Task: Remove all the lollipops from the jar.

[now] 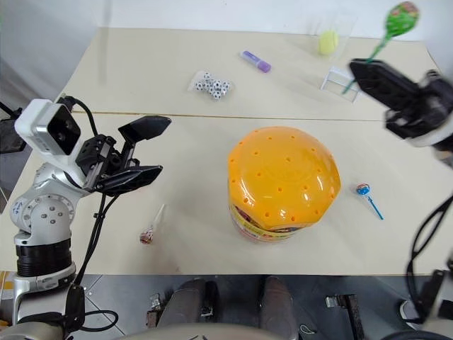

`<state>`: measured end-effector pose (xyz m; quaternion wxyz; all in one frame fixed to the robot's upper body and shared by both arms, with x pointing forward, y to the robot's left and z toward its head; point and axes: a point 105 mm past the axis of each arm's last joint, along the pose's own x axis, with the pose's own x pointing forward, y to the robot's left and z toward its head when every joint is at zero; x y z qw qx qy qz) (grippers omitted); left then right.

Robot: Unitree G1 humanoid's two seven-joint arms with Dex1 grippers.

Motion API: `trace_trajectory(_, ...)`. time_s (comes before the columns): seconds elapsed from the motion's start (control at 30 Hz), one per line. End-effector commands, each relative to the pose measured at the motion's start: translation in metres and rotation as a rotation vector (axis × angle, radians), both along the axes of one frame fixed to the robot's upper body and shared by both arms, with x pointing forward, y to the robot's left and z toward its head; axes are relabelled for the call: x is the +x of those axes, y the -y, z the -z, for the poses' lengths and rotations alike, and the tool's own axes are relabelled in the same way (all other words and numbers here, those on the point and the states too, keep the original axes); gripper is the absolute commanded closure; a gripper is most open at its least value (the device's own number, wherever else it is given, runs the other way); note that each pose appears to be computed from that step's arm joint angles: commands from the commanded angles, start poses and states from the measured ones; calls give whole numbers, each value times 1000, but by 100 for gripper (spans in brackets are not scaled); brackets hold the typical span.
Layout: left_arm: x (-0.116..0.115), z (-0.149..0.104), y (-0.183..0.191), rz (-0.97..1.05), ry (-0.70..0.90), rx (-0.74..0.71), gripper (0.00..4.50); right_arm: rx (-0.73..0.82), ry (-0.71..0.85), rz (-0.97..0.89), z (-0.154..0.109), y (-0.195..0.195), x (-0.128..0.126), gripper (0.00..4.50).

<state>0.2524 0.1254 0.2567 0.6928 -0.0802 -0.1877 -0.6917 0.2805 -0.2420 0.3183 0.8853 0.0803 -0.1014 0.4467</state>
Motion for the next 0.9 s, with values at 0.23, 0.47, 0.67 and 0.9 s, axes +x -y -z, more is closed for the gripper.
trace_trajectory(0.23, -10, 9, -5, -6, 110, 194, 0, -512, -390, 612, 123, 137, 12, 447)
trace_trajectory(0.47, -14, 16, -9, -28, 95, 221, 0, -692, -517, 804, 197, 172, 14, 447)
trace_trajectory(0.67, 9, 17, -22, -250, 123, 244, 0, -607, -491, 679, 190, 152, 19, 318)
trace_trajectory(0.9, 33, 39, -54, -500, 51, 318, 0, -510, 73, 254, 106, 70, 10, 78)
